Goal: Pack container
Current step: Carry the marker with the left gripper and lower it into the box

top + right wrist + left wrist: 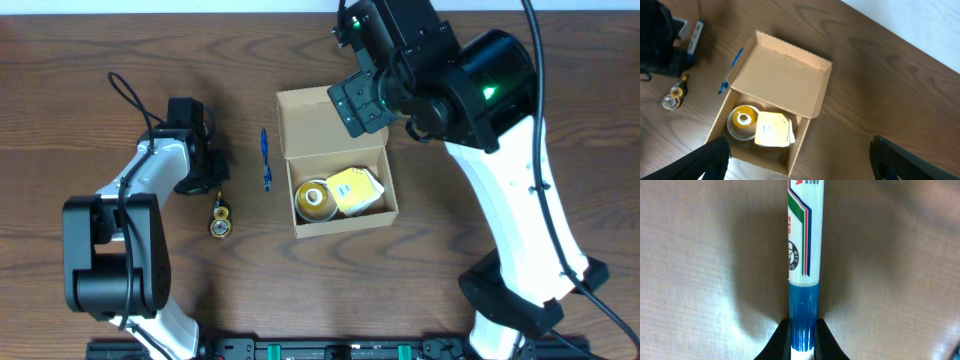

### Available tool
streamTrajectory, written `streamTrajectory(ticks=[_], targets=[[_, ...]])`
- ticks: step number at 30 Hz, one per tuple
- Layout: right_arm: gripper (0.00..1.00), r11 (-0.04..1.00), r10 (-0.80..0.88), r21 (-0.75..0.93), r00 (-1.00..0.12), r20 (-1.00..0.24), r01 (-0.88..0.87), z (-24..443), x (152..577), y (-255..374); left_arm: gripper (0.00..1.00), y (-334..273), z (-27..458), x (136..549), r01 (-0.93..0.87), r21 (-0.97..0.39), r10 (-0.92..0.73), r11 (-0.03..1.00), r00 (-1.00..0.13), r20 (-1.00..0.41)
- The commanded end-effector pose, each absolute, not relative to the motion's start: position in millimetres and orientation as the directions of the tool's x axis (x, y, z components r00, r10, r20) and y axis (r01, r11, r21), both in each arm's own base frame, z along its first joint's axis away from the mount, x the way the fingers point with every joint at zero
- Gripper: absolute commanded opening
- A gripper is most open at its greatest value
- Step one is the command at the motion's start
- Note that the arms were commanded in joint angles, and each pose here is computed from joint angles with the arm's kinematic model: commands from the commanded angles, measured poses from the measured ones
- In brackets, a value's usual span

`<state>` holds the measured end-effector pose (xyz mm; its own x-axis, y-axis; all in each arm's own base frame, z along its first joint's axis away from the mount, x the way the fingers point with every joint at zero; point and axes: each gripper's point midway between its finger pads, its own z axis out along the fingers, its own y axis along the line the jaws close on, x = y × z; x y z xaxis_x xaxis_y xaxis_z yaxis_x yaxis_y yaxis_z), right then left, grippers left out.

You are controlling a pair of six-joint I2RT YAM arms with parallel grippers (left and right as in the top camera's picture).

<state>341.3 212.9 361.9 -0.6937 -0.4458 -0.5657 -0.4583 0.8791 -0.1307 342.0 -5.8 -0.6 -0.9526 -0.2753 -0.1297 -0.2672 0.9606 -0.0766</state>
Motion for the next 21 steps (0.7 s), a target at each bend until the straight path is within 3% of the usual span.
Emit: streamTrajectory(ticks=[1, 12, 21], targets=[[0.88, 0.896, -0.413, -0.133, -0.683, -0.603, -0.424, 375, 342, 204, 0.1, -11, 33, 353, -0.245, -0.092, -0.259, 0.965, -0.948, -0.187], [0.88, 0.917, -0.372, -0.129, -0.694, -0.617, -0.377, 376, 357, 190, 0.11, -48, 175, 361, -0.086, -0.076, -0.111, 0.993, -0.895, -0.431], [0.88, 0.931, -0.346, -0.13, -0.708, -0.615, -0.342, 373, 369, 179, 0.11, -159, 189, 320, 0.241, -0.047, 0.195, 0.969, -0.872, -0.449]])
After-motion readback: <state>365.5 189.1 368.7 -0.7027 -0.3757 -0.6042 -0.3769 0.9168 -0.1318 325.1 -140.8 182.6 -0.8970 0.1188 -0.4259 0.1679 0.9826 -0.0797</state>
